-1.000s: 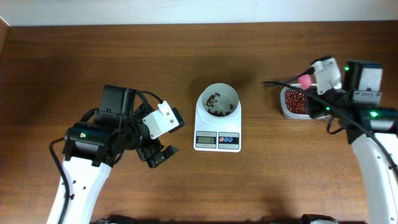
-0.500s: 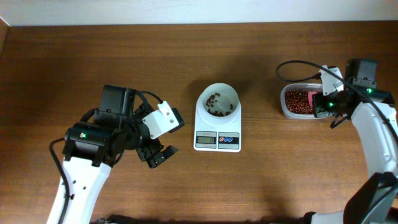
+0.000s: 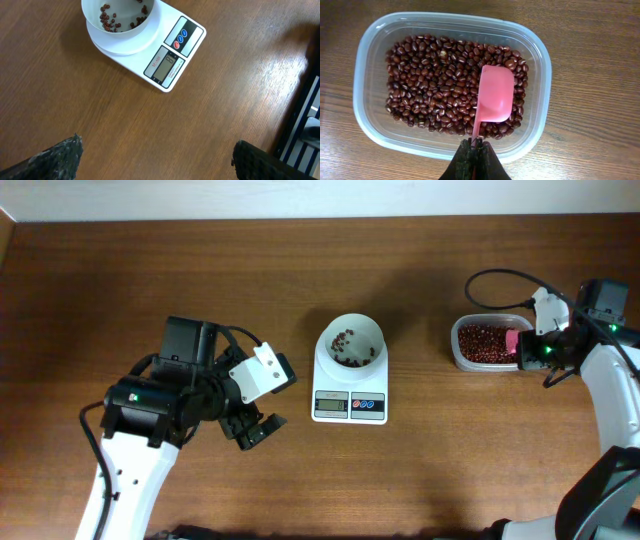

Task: Scoop and weigh 50g on scale
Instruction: 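Move the empty scoop back and dip it into the bean tub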

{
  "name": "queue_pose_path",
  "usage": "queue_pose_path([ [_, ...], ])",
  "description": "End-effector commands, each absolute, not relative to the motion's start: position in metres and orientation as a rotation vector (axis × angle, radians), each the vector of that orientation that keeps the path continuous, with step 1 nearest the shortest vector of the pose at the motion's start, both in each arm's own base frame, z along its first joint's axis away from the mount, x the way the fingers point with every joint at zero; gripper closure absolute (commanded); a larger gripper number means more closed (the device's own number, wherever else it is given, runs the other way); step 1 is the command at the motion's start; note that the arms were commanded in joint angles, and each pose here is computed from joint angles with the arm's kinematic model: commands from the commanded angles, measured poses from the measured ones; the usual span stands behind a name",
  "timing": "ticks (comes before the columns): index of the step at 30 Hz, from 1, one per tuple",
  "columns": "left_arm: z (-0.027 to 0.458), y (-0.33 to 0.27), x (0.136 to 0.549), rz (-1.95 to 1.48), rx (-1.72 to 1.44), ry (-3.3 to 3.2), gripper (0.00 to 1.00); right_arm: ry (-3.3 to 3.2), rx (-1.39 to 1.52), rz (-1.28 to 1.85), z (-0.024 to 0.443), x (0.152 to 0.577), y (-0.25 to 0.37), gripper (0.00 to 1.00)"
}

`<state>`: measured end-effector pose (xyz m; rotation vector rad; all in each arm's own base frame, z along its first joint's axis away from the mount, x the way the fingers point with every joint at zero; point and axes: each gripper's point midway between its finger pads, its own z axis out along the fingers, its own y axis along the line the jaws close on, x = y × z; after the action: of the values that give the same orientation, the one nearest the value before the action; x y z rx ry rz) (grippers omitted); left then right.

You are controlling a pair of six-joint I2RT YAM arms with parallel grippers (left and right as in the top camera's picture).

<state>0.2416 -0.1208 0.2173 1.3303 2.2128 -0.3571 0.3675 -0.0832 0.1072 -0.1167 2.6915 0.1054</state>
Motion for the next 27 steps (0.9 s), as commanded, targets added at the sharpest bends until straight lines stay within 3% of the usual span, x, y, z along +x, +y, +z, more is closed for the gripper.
queue_pose_path([
  [1, 0.217, -0.120, 0.242, -0.364, 1.317, 2.220, 0.01, 2.669, -0.118, 0.145, 0.110, 0.371, -0.079, 0.96],
  [19, 0.217, -0.120, 0.242, -0.364, 1.317, 2.220, 0.01, 2.637, -0.132, 0.179, 0.106, 0.376, -0.075, 0.96],
  [27, 0.217, -0.120, 0.242, -0.364, 1.317, 2.220, 0.01, 2.711, -0.113, 0.178, 0.078, 0.375, -0.080, 0.96],
])
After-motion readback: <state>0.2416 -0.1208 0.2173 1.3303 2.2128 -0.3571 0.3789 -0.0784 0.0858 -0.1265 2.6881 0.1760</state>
